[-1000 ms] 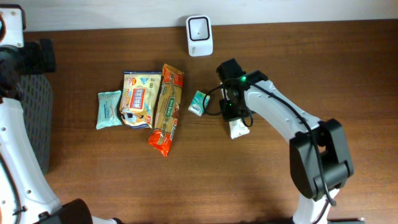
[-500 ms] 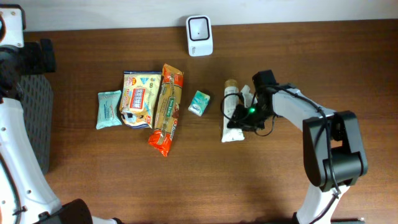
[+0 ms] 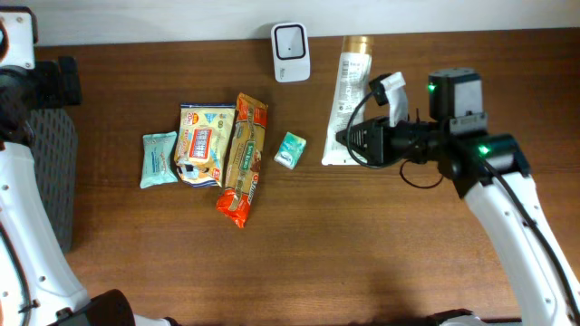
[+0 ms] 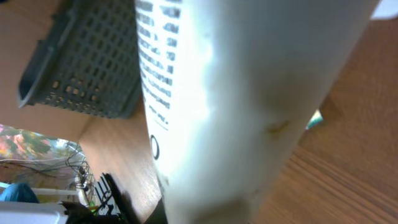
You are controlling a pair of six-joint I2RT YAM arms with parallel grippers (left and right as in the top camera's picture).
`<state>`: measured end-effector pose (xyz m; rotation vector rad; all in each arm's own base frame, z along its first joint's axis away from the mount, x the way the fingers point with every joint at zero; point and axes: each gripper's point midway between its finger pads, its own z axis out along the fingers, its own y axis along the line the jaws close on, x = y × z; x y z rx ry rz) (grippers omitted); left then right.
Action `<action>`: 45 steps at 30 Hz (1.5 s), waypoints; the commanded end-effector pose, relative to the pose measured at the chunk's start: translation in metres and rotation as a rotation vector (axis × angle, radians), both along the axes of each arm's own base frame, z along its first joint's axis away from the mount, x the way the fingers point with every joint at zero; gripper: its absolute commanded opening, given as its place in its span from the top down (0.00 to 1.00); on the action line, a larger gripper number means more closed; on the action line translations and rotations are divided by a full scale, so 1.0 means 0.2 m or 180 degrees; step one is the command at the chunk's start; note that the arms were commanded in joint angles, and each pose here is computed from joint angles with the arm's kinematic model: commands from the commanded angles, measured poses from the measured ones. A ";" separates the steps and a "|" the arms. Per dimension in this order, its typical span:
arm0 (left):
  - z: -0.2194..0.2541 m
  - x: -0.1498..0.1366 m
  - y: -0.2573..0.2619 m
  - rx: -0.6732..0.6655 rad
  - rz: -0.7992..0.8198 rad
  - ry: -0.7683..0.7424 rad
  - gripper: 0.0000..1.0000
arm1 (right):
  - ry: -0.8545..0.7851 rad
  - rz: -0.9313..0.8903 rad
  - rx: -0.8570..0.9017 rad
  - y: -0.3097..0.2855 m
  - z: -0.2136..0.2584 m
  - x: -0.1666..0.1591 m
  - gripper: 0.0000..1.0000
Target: Scan the item barcode
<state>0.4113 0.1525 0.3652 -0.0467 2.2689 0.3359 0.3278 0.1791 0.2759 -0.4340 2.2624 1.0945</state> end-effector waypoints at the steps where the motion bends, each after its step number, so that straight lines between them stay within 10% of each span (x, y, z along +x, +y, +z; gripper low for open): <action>1: 0.05 -0.01 -0.01 0.0041 -0.0037 -0.0066 0.01 | -0.0371 0.0163 0.0108 0.03 0.18 -0.07 0.96; 12: 0.05 -0.01 -0.01 0.0040 -0.0037 -0.0066 0.01 | -0.0764 -0.0584 -0.2239 0.14 0.04 0.69 0.96; 23: 0.05 -0.01 -0.01 0.0041 -0.0037 -0.0066 0.01 | -0.1750 -0.0931 -0.5282 -0.03 -0.67 1.37 0.96; 31: 0.05 -0.01 -0.01 0.0041 -0.0037 -0.0066 0.01 | -0.1755 -0.1307 -0.4715 0.05 -0.63 1.36 0.96; 39: 0.05 -0.01 -0.01 0.0041 -0.0037 -0.0066 0.01 | -0.0181 -0.0976 -0.2475 -0.18 -0.07 0.69 0.96; 45: 0.05 -0.01 -0.01 0.0040 -0.0037 -0.0066 0.01 | 0.1177 -0.1524 -0.3211 -0.96 -0.53 0.51 0.96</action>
